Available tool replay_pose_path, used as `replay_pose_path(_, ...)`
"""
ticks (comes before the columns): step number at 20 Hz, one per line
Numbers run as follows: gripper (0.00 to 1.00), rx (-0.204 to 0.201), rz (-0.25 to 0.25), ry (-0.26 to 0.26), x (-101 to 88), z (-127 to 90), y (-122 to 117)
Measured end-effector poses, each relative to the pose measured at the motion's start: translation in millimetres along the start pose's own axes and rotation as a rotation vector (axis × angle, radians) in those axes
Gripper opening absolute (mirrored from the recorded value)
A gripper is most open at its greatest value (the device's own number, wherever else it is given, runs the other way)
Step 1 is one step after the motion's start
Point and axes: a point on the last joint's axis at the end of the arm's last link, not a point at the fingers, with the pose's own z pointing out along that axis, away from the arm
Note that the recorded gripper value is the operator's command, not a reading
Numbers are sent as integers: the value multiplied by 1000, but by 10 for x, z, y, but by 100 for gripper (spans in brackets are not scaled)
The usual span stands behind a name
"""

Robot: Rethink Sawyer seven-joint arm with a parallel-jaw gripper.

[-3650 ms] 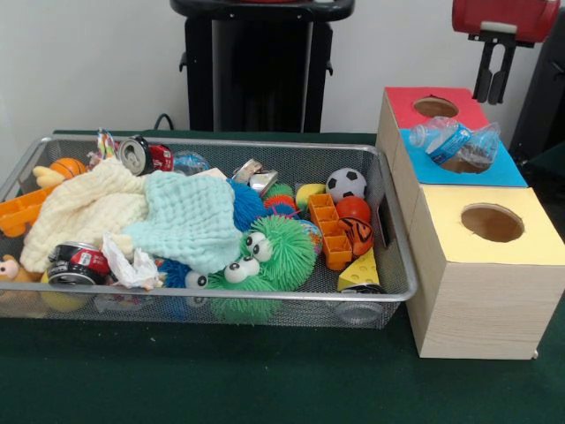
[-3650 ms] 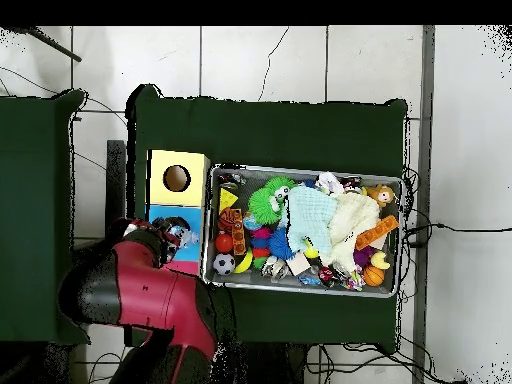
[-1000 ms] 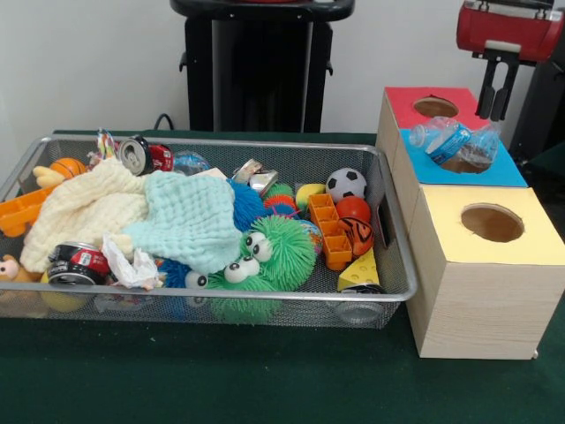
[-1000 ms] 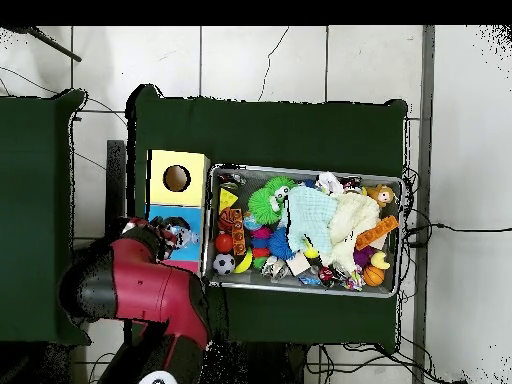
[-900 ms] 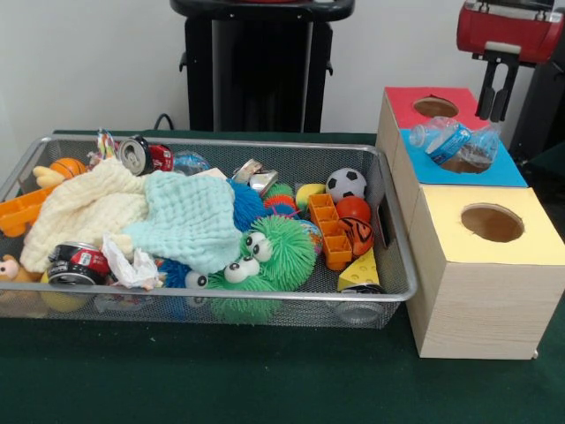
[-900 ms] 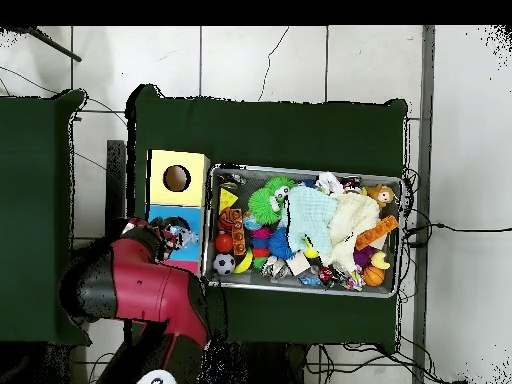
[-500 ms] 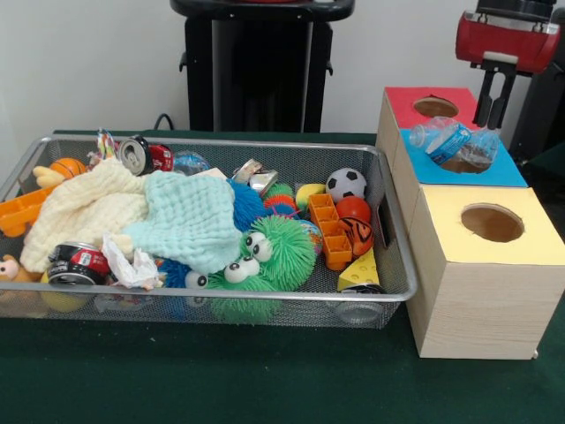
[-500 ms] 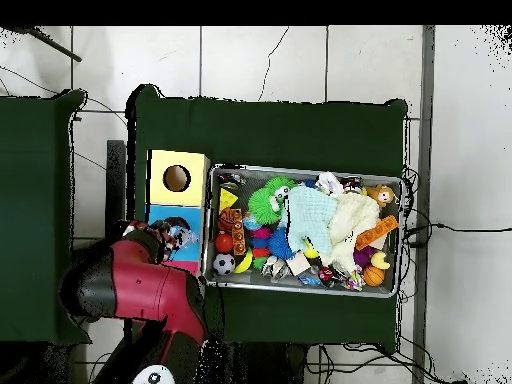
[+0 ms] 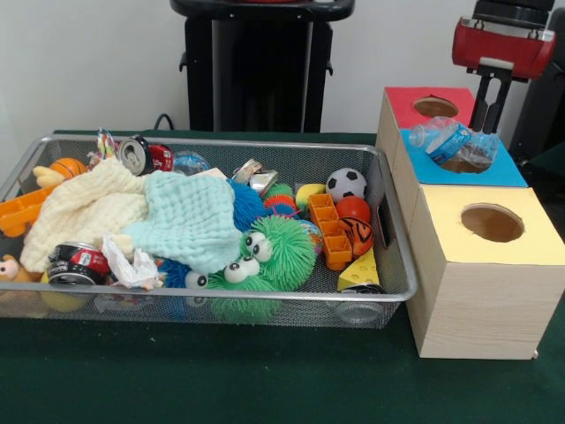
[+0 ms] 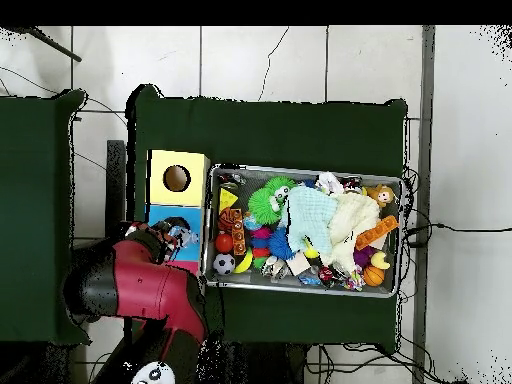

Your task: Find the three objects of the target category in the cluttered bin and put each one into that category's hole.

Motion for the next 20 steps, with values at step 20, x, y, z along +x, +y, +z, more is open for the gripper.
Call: replay_pose_path(20, 0, -11, 2, -41, -50, 0, 21)
